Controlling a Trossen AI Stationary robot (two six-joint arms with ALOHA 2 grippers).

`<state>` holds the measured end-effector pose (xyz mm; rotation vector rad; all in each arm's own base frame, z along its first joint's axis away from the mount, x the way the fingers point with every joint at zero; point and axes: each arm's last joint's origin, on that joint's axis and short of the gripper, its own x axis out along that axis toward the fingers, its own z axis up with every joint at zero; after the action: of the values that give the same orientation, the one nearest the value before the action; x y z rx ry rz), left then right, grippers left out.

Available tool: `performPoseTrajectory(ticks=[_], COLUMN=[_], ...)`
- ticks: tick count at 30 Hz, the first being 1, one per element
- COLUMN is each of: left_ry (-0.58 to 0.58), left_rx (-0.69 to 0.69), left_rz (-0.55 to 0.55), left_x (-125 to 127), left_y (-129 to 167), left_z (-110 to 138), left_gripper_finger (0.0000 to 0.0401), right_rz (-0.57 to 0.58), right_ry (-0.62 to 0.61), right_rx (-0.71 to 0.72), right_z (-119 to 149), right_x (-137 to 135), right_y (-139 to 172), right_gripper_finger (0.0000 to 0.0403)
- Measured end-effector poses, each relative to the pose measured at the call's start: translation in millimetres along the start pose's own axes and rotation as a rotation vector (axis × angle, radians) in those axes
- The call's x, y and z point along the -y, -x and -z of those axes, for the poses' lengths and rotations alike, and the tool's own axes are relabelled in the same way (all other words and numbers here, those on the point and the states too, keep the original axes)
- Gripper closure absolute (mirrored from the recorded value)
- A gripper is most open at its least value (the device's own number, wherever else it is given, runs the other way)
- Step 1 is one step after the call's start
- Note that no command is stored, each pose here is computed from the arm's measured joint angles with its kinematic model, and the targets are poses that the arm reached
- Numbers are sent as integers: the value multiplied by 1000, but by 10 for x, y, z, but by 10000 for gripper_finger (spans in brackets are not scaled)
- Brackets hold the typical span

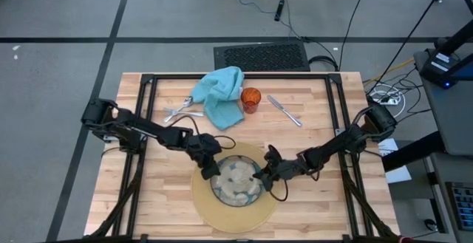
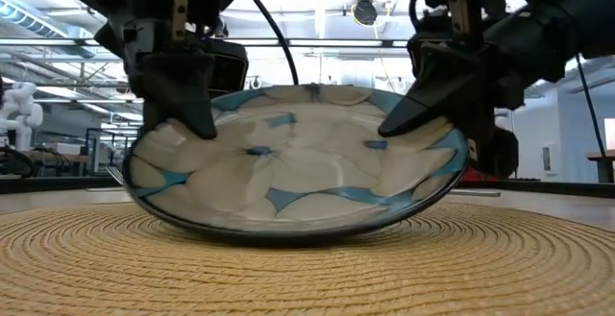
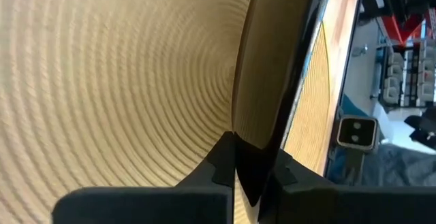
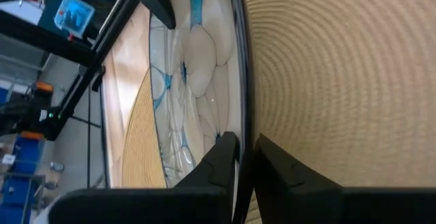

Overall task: Set table place
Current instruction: Adjust the pattern plate on the brown placemat

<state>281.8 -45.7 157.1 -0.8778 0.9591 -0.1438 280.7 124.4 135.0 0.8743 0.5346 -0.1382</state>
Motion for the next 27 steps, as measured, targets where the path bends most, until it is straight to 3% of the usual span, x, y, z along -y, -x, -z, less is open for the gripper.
performPoseTrajectory(ticks=[9,27], left_ry=[-8,-18], left_rx=[-57,-107], left_rz=[22,29], left_x=[65,165], left_y=[-39,-91], left_z=[93,220], left_gripper_finger=[401,401], right_rz=[5,-12], right_ry=[40,7], right_rx=[-54,-98], right_z=[-59,1], right_x=[-173,-260], right_y=[-42,-85], right_gripper_finger=[385,385])
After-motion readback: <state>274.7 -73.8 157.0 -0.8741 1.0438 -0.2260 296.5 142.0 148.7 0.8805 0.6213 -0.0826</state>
